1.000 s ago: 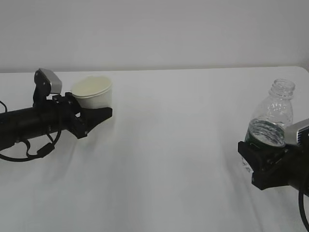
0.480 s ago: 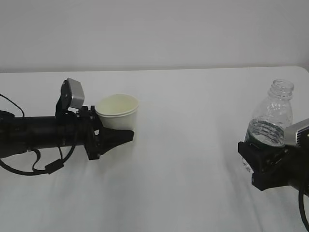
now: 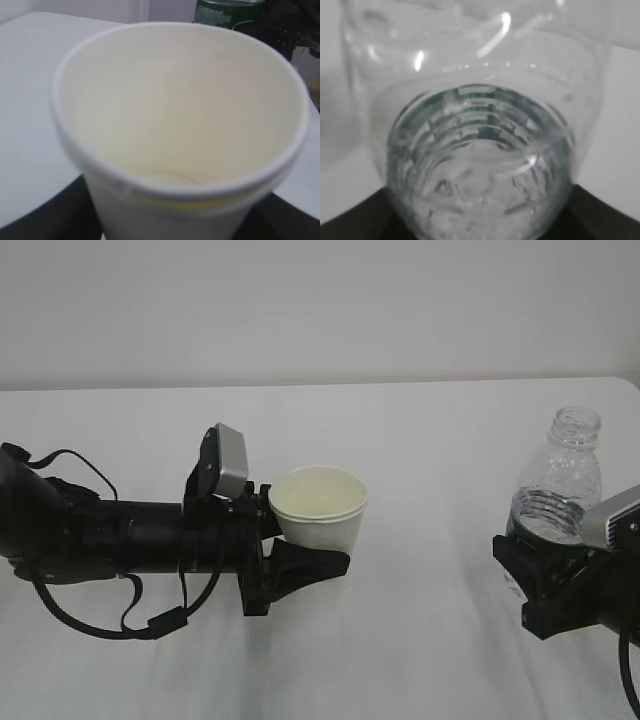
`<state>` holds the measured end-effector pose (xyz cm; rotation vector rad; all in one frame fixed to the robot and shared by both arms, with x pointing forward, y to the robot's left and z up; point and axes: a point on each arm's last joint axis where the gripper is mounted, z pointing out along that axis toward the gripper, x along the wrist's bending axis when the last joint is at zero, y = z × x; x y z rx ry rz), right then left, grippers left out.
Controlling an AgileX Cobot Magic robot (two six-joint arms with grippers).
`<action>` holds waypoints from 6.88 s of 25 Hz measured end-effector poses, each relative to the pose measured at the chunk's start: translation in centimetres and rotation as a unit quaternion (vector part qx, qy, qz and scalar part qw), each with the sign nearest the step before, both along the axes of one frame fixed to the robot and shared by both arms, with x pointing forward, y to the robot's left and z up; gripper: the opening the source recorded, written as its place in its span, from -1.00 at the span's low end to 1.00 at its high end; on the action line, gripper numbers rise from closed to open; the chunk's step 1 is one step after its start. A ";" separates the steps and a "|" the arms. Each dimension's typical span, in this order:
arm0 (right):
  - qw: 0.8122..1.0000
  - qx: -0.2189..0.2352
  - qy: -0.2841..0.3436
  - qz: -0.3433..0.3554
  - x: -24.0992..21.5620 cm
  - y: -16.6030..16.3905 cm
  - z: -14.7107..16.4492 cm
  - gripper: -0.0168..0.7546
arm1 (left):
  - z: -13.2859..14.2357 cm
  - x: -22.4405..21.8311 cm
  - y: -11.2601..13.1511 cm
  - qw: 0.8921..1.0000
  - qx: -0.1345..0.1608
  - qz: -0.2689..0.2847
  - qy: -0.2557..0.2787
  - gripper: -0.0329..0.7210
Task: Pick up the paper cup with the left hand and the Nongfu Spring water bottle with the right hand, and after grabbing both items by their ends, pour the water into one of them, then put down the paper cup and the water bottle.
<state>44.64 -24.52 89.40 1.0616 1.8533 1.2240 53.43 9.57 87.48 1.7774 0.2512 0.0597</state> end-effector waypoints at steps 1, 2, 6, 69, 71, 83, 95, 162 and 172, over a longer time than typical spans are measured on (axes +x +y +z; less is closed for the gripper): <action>1.000 -0.001 -0.001 0.000 0.0 0.0 0.0 0.21 | 0.0 -0.2 -0.5 1.000 -0.002 -0.003 0.000 0.31; 1.000 -0.002 -0.001 0.001 0.0 0.0 0.0 0.21 | 0.0 -0.5 -0.9 1.000 -0.003 -0.007 0.000 0.31; 1.000 -0.005 -0.002 0.002 0.0 0.0 0.0 0.21 | 0.1 -1.2 -1.8 1.000 -0.004 -0.021 -0.004 0.31; 0.954 -0.205 -0.125 0.178 8.3 3.2 4.0 0.21 | 0.2 -0.8 -1.9 0.999 -0.009 -0.002 -0.031 0.31; 0.950 -0.215 -0.133 0.181 8.4 3.3 4.2 0.21 | 0.2 -0.8 -1.9 0.999 -0.009 -0.002 -0.031 0.31; 0.940 -0.241 -0.152 0.190 8.6 3.3 4.4 0.21 | 0.2 -0.8 -1.9 0.999 -0.009 -0.002 -0.031 0.31; 0.930 -0.249 -0.190 0.195 9.0 3.5 5.1 0.21 | 0.2 -1.2 -2.3 0.999 -0.008 -0.012 -0.032 0.31; 0.845 -0.379 -0.297 0.234 11.5 5.2 4.5 0.21 | 0.3 -1.7 -3.2 0.999 -0.011 -0.019 -0.030 0.30; 0.823 -0.403 -0.327 0.233 11.6 5.3 4.8 0.21 | 0.3 -1.1 -2.5 0.999 -0.012 -0.004 -0.029 0.30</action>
